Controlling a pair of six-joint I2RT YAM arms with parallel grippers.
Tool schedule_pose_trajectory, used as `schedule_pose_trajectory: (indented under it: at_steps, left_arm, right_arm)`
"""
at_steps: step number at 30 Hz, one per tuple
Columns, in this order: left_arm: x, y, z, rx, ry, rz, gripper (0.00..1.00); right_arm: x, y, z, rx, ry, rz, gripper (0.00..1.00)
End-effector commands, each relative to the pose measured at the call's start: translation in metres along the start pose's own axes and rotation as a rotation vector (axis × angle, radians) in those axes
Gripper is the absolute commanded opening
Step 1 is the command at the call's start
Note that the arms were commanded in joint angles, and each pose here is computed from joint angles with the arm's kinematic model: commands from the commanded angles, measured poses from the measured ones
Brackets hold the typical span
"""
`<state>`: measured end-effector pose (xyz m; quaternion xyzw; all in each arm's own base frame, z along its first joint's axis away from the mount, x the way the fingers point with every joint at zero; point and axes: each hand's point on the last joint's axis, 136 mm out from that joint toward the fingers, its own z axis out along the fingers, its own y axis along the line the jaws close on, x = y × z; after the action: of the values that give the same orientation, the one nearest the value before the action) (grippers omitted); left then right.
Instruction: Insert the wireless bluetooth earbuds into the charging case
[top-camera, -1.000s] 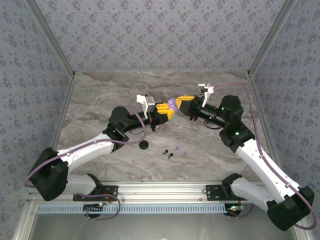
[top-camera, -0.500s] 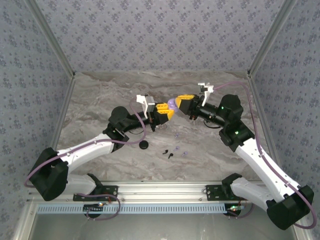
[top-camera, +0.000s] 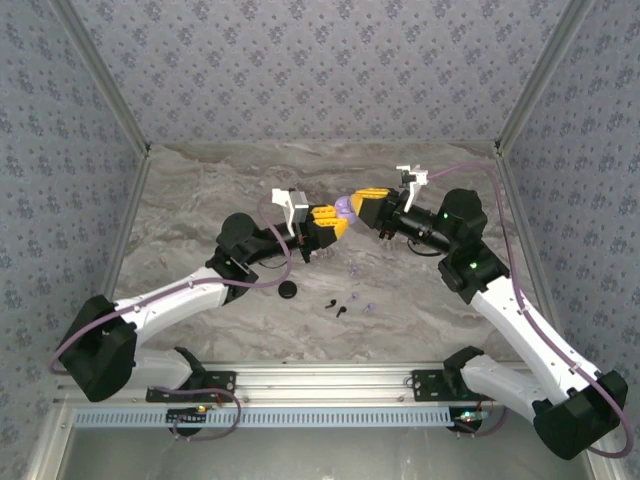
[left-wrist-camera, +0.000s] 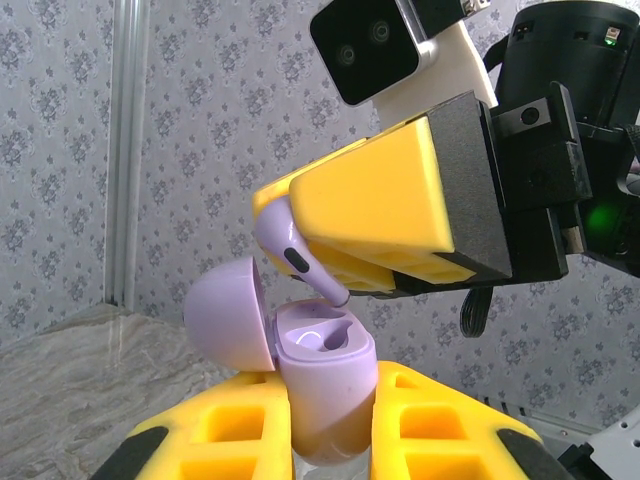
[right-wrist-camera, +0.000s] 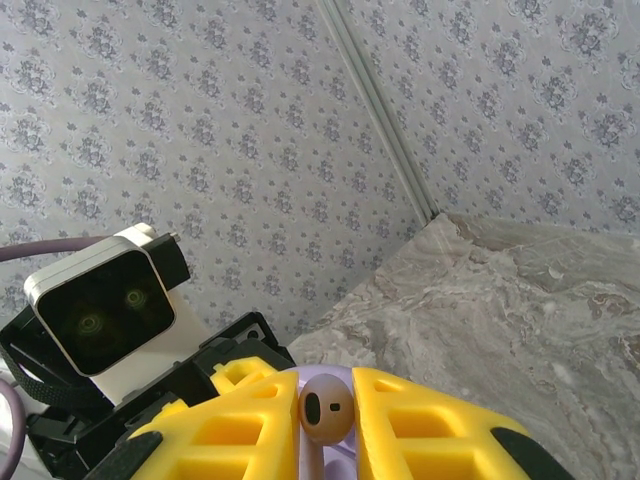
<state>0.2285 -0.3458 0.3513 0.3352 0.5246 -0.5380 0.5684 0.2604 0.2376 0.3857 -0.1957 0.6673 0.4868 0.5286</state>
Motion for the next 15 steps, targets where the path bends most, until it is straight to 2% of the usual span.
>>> schedule_pose_trajectory:
  at_steps: [1,15]
  left_arm:
    - [-0.0114,-0.0075,0.0026,0.039,-0.046,0.014,0.00]
    - [-0.0130,-0.0053,0.0048,0.035,-0.057,-0.020,0.00]
  right_arm:
    - [-0.0147,0.0060,-0.0015,-0.012,-0.040,-0.033,0.22]
    - [-0.0149,0.0017,0.0010,0.002,-0.037,-0.049,0.22]
